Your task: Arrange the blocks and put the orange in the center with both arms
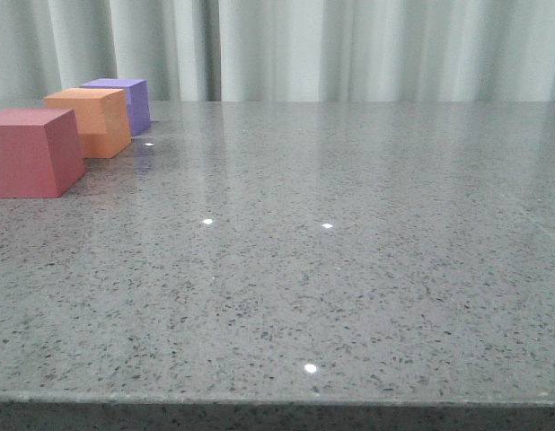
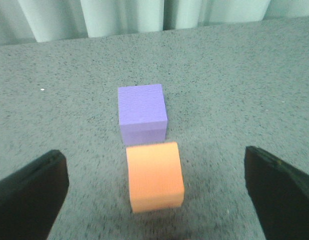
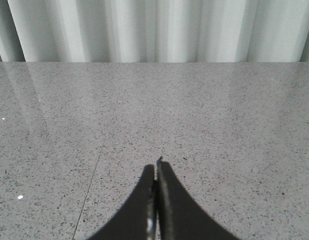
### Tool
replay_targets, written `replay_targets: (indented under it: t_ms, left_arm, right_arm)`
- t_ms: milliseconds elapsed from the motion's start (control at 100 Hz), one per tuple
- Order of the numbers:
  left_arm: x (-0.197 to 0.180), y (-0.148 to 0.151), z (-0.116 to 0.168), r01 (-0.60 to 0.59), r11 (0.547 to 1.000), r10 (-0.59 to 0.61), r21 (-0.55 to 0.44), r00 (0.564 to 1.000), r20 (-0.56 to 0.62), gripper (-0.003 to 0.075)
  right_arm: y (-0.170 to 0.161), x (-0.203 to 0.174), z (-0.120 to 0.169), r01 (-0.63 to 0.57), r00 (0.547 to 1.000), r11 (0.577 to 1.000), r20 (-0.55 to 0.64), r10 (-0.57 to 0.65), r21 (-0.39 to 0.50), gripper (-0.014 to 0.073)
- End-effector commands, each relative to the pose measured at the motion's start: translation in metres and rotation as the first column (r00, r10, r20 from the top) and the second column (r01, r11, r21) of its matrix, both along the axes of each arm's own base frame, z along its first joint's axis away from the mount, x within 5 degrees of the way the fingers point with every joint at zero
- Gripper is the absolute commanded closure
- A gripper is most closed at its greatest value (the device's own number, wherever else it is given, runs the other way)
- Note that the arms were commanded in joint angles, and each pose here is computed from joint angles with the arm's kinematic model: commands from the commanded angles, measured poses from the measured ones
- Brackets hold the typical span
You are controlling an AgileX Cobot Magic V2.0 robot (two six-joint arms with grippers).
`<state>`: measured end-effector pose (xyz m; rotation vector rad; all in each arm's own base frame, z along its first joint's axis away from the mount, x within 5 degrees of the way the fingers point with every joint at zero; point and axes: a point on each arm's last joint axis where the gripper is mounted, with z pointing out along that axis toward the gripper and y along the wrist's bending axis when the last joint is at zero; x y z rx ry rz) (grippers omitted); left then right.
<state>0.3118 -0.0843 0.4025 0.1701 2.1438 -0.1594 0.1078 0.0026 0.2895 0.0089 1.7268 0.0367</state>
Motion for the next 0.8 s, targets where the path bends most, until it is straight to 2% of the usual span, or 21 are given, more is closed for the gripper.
replay_targets:
  t_ms: [0, 290, 460, 530, 600, 670, 790]
  left_arm:
    - [-0.034, 0.009, 0.024, 0.011, 0.999, -0.005, -0.040, 0.989, 0.147, 0.0050]
    - [-0.142, 0.039, -0.005, 0.036, 0.996, -0.009, -0.081, 0.951, 0.308, 0.0050]
    - [-0.188, 0.051, -0.038, 0.049, 0.994, -0.008, -0.098, 0.926, 0.376, 0.0050]
    - [-0.202, 0.056, -0.052, 0.050, 0.994, -0.007, -0.100, 0.923, 0.385, 0.0081]
    - [-0.214, 0.059, -0.064, 0.051, 0.994, -0.006, -0.102, 0.919, 0.393, 0.0170]
    - [-0.224, 0.062, -0.073, 0.052, 0.993, -0.005, -0.106, 0.913, 0.408, 0.0317]
    - [-0.236, 0.065, -0.078, 0.056, 0.992, 0.000, -0.114, 0.897, 0.441, 0.0647]
  right_arm:
    - [0.001, 0.000, 0.016, -0.009, 0.994, 1.000, 0.104, 0.011, -0.017, 0.0664]
    - [0.001, 0.000, 0.016, -0.009, 0.994, 1.000, 0.104, 0.011, -0.017, 0.0664]
    - [0.001, 0.000, 0.016, -0.009, 0.994, 1.000, 0.104, 0.011, -0.017, 0.0664]
    - [0.001, 0.000, 0.016, -0.009, 0.994, 1.000, 0.104, 0.011, -0.017, 0.0664]
    - [0.001, 0.000, 0.016, -0.009, 0.994, 1.000, 0.104, 0.011, -0.017, 0.0664]
    - [0.001, 0.000, 0.016, -0.009, 0.994, 1.000, 0.104, 0.011, -0.017, 0.0664]
    - [0.001, 0.000, 0.016, -0.009, 0.994, 1.000, 0.104, 0.011, -0.017, 0.0664]
